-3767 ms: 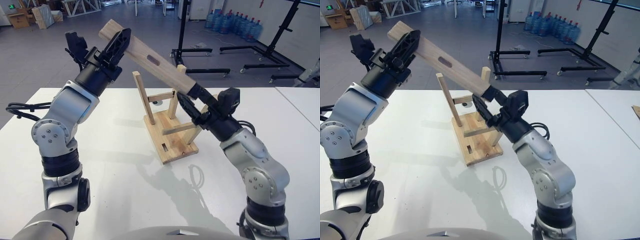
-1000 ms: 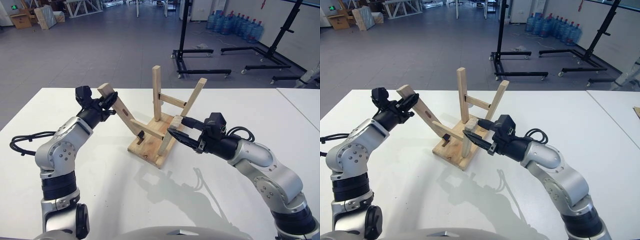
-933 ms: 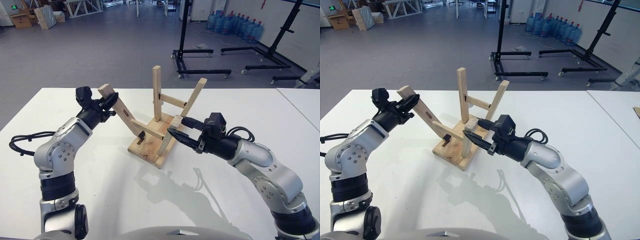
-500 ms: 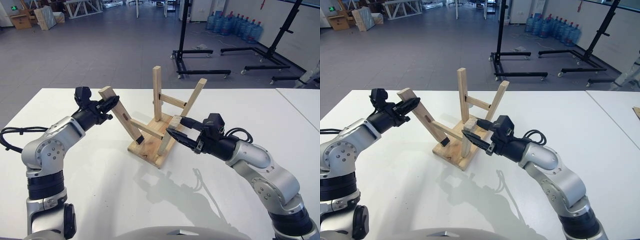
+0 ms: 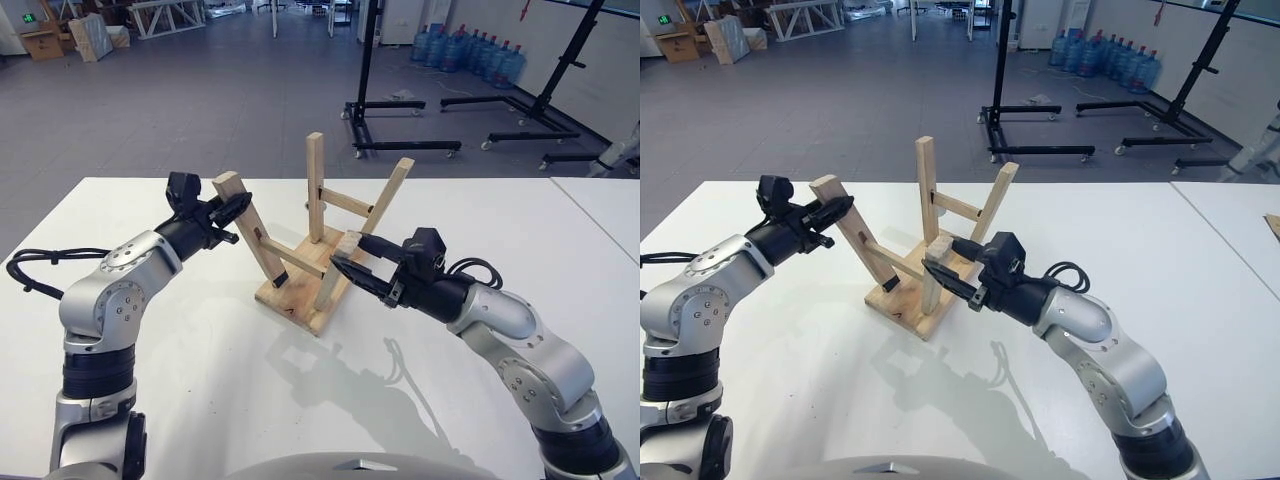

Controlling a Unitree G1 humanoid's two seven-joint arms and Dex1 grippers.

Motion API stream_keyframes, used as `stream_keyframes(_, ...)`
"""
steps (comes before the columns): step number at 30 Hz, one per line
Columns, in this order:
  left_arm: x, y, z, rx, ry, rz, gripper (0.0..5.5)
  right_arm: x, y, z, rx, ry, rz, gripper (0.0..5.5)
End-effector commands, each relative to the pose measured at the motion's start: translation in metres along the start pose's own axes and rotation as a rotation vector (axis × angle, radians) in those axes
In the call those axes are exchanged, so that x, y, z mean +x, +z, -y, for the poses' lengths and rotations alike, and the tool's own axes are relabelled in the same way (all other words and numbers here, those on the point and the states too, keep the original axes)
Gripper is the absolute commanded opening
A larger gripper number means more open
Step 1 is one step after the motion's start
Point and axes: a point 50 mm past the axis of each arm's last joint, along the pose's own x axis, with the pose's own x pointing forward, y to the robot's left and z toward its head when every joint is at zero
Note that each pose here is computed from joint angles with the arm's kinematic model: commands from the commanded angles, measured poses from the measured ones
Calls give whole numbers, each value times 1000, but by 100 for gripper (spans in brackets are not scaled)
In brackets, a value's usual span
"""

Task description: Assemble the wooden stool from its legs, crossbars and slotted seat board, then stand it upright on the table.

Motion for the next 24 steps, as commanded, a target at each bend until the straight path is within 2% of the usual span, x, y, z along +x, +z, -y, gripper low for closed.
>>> stream_keyframes(1, -4, -8, 5, 63, 1, -48, 107, -2, -16, -1, 43, -18, -85, 203)
stream_keyframes(8, -5, -14, -3, 65, 38, -68, 107, -2, -17, -2, 52, -16, -90, 203)
stream_keyframes(11, 0, -18, 15, 124, -22, -84, 107, 5, -12, -3, 47, -5, -91, 203)
stream_keyframes(15, 1, -42, 39, 156, -111, -160, 107, 14, -8, -2, 42, -9, -117, 203)
stream_keyframes(19, -12, -95, 32, 150, -25, -302, 107, 10, -23, -3, 34, -44, -199, 203)
stream_keyframes(24, -7, -95, 30, 129, 18, -247, 107, 14, -9, 10, 50, -138, -89, 203)
